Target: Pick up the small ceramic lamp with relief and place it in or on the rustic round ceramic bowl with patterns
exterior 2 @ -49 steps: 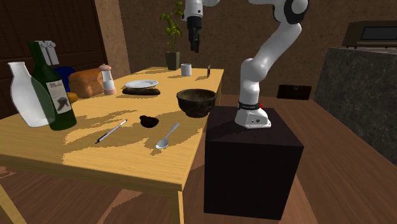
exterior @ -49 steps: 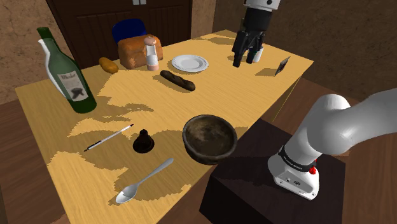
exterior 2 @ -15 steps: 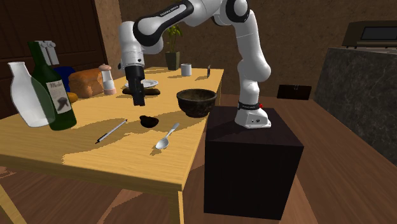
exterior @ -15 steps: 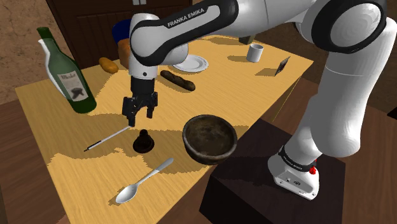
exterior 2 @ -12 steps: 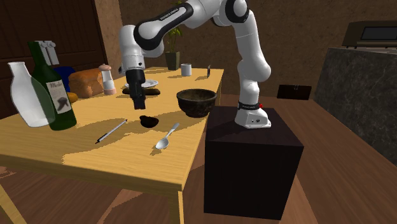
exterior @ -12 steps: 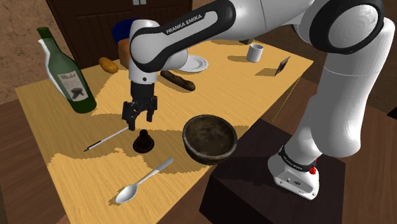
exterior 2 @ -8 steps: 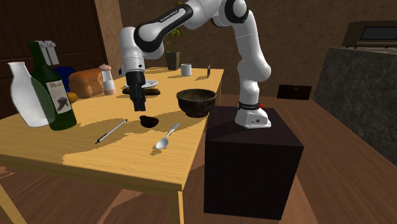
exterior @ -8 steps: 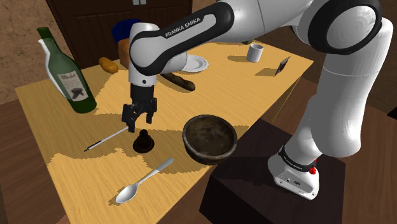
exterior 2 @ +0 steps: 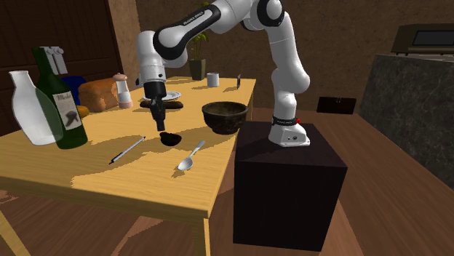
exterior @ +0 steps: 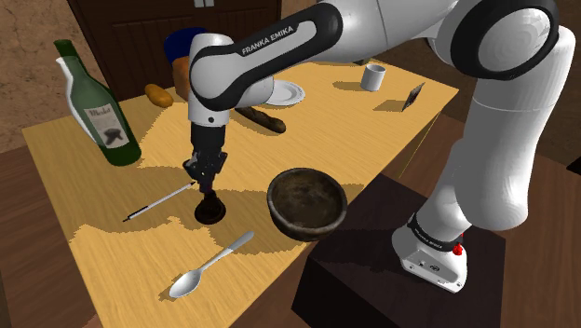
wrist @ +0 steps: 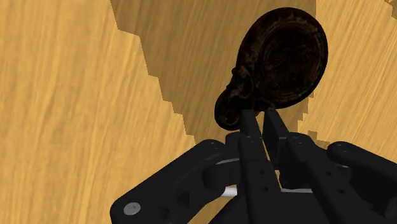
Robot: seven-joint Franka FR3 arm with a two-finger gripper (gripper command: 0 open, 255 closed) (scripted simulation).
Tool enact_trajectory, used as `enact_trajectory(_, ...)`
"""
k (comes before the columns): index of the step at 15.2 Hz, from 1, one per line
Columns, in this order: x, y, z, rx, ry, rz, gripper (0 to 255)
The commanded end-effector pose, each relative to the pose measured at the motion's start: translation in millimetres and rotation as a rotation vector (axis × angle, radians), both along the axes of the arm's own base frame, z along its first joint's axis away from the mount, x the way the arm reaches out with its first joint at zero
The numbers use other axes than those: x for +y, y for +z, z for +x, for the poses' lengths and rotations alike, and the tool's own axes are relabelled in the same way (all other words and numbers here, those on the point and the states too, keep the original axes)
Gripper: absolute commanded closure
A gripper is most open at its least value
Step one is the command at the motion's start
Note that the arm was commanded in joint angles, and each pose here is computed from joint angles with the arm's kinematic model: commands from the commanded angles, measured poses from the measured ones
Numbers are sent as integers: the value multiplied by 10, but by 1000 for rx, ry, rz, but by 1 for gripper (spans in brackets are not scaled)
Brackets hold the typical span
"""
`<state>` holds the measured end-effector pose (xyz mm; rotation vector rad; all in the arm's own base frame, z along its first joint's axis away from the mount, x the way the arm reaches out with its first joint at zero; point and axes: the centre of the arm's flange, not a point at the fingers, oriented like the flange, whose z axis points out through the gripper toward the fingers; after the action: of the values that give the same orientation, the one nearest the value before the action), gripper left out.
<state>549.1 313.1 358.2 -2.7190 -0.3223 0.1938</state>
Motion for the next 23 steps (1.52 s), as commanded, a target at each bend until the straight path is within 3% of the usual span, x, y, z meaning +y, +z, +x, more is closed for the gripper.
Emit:
enact_trajectory(1,0,0,0,0,0,0,255)
enact_trajectory(6,0,0,0,0,0,0,255)
enact_trajectory(7,0,0,0,0,0,0,0)
enact_trajectory(12,738,190,-824,-137,-31,-335,0)
enact_trajectory(13,787,190,-876,-146,-33,-356,0)
enact_trajectory(20,798,-210,-889,-146,-33,-356,0)
enact_trajectory(23,798,-210,-889,-146,-33,-356,0)
